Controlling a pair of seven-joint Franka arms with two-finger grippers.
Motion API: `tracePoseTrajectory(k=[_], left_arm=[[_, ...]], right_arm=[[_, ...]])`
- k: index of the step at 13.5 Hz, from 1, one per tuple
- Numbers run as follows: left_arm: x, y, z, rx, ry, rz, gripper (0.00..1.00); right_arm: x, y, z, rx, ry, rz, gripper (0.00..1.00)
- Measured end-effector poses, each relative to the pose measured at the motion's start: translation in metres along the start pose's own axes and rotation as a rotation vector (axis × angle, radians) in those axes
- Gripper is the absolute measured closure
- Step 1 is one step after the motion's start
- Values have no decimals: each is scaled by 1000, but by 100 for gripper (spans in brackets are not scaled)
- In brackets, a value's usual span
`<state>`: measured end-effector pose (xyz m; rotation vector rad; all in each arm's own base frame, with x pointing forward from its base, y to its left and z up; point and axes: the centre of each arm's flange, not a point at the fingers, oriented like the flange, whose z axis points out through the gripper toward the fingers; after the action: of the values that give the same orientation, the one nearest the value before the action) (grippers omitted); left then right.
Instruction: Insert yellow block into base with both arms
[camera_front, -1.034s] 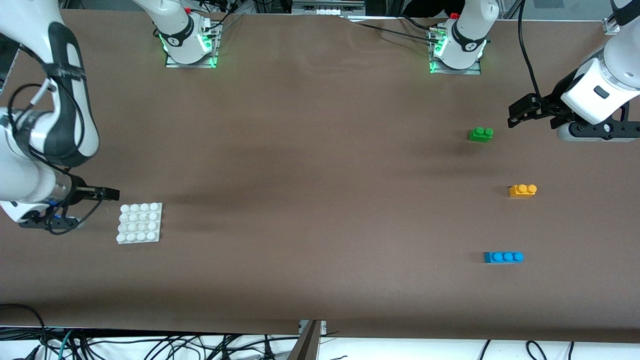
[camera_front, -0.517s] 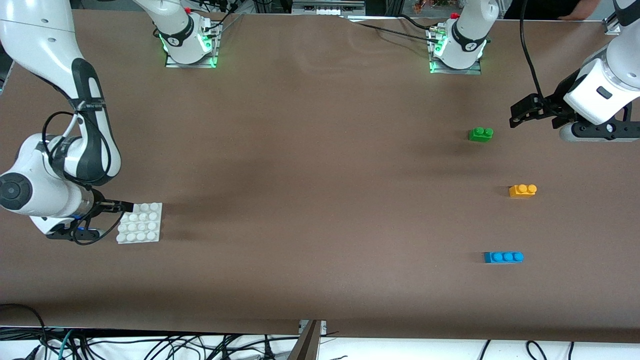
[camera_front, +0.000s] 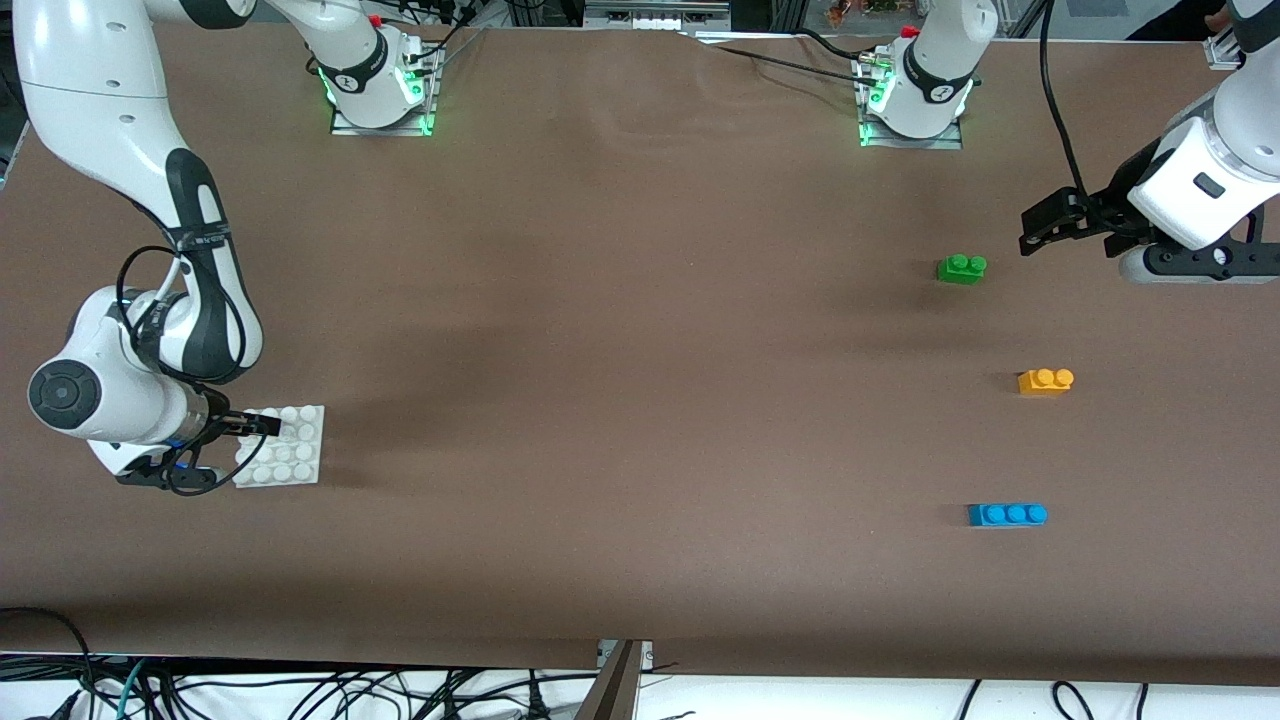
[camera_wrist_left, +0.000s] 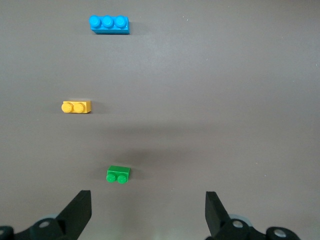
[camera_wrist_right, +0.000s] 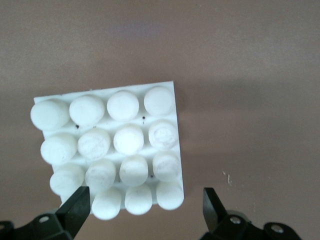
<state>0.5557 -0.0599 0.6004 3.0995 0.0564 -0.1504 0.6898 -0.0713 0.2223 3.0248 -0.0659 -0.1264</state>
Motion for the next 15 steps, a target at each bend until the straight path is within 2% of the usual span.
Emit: tracePoseTrajectory(k=[6, 15], left_arm=[[0, -3, 0, 0, 0, -5, 0], [1, -6, 0, 0, -4, -10, 0]], right_arm=[[3, -6, 11, 19, 17, 10, 0], [6, -11, 28, 16, 36, 2, 0]])
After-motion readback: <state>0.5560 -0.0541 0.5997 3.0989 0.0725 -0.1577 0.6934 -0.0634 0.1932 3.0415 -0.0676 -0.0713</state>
